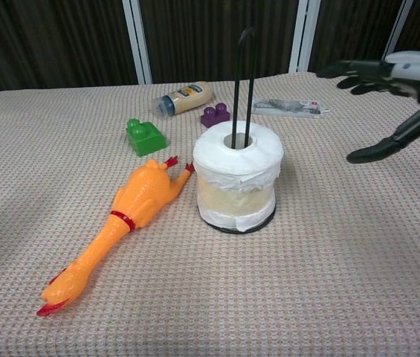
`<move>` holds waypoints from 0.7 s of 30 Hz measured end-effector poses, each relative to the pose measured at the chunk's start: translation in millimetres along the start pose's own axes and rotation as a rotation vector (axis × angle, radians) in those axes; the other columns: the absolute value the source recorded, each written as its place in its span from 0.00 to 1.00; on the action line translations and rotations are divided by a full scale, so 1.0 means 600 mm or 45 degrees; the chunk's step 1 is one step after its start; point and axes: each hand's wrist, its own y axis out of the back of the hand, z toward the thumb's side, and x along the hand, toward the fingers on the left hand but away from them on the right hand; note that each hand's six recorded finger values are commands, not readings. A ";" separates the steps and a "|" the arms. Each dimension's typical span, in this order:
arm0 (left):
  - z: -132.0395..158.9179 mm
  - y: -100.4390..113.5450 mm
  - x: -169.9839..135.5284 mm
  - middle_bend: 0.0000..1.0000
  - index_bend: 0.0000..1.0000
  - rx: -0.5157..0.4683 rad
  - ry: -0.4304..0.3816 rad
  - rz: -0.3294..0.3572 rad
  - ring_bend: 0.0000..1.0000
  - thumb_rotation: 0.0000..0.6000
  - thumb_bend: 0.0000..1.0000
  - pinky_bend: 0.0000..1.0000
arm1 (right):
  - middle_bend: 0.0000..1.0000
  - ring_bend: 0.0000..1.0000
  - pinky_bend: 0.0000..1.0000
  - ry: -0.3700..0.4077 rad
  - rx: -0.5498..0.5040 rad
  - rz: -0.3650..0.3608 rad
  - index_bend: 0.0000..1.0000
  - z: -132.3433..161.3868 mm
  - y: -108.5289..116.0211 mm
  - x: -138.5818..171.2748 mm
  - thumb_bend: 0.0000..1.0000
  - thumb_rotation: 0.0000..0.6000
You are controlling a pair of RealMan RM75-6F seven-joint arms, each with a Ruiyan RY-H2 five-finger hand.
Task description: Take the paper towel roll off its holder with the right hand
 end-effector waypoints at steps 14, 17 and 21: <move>0.000 0.006 -0.011 0.18 0.17 -0.013 -0.015 0.026 0.16 1.00 0.55 0.37 | 0.00 0.00 0.03 0.079 0.018 0.100 0.00 0.094 -0.091 -0.085 0.07 1.00; 0.001 0.006 -0.012 0.18 0.17 -0.013 -0.022 0.026 0.16 1.00 0.55 0.37 | 0.00 0.00 0.03 0.073 0.043 0.098 0.00 0.103 -0.107 -0.099 0.07 1.00; 0.002 0.007 -0.014 0.18 0.18 -0.013 -0.030 0.027 0.16 1.00 0.55 0.37 | 0.00 0.00 0.03 0.057 0.079 0.082 0.00 0.109 -0.121 -0.113 0.07 1.00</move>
